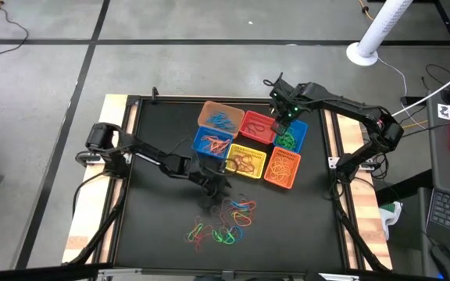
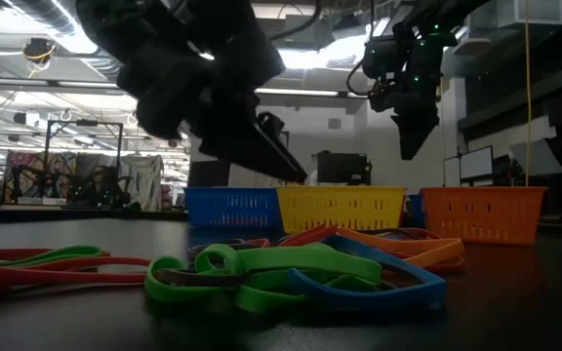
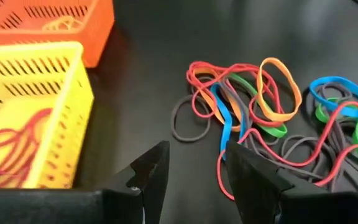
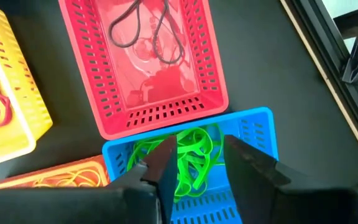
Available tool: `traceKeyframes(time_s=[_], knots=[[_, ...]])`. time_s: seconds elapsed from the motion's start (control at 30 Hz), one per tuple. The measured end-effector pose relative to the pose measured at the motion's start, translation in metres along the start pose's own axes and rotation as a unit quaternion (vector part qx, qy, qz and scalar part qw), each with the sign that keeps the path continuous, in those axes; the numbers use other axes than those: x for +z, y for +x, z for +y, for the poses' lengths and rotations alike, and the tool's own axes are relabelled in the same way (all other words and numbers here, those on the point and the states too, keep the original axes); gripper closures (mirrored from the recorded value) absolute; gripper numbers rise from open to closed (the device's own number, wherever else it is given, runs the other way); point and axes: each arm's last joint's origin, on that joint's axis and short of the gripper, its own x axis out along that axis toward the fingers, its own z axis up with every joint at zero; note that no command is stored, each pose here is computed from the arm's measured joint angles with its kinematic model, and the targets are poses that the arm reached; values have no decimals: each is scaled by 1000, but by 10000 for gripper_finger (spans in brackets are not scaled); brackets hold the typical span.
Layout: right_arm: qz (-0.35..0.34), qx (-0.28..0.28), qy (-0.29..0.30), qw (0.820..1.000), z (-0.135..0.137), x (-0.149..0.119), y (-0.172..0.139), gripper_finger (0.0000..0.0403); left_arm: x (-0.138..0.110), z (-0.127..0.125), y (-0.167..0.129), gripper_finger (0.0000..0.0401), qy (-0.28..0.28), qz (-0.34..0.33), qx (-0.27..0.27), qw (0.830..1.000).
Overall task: Sort rubber bands into baskets
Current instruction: Put the red rubber band into the yellow basket
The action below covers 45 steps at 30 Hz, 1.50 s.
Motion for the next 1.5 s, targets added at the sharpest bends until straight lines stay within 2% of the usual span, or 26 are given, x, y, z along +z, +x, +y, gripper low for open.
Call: traceKeyframes(time_s=[0.43,0.67,0.8,1.1,1.5], knots=[[-1,0,0,1000,0,0,0,271,-26,-7,34,246,-1,4,-59,998],[-1,0,0,1000,0,0,0,271,-34,-8,41,248,-1,14,-67,998],[-2,7,0,1000,0,0,0,271,-35,-7,41,277,-2,15,-65,998],[-4,60,0,998,3,1,0,272,-36,-5,41,388,-20,22,-66,997],[-4,61,0,998,4,1,0,272,-23,0,29,397,-26,-1,-52,998]])
